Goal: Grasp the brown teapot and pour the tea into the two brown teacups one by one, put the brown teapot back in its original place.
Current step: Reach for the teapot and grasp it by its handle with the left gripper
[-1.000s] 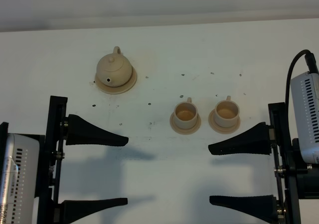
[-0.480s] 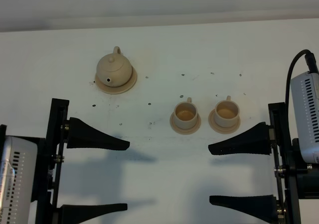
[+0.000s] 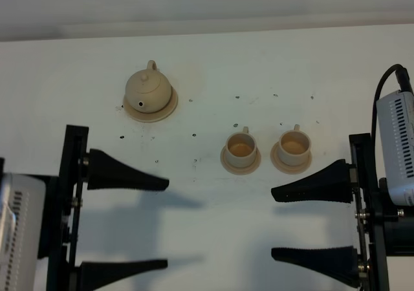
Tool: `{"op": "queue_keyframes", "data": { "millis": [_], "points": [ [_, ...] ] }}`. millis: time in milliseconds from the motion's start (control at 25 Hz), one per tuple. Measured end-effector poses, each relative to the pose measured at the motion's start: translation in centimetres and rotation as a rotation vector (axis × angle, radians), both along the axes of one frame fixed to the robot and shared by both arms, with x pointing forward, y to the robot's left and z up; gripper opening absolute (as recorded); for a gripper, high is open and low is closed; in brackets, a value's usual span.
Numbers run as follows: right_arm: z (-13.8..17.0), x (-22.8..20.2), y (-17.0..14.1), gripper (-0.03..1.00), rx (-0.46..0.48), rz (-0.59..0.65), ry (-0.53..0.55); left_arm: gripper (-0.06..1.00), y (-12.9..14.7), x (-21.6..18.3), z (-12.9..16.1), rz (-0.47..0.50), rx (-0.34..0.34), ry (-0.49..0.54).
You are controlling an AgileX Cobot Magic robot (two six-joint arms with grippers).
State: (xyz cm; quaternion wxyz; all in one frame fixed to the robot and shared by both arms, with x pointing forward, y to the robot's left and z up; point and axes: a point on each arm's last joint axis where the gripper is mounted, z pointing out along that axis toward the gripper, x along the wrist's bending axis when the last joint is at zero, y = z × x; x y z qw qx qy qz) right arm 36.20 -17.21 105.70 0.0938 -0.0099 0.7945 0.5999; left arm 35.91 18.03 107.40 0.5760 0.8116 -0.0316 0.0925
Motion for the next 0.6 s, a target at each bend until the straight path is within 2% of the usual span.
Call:
{"op": "queue_keyframes", "data": {
  "millis": [160, 400, 480, 600],
  "points": [
    [-0.1, 0.2, 0.0, 0.52, -0.007, -0.021, -0.003, 0.06, -0.1, 0.5, 0.4, 0.058, -0.051, 0.011],
    [-0.1, 0.3, -0.1, 0.47, -0.012, -0.035, -0.005, 0.06, 0.0, 0.8, 0.4, 0.100, -0.051, 0.002],
    [-0.2, 0.6, -0.2, 0.47, -0.021, -0.065, -0.011, 0.06, 0.2, 1.4, 0.4, 0.161, -0.039, -0.012],
    [-0.2, 1.3, -0.3, 0.46, -0.028, -0.143, -0.017, 0.06, 0.6, 2.6, 0.2, 0.304, -0.022, -0.015]
  ]
}}
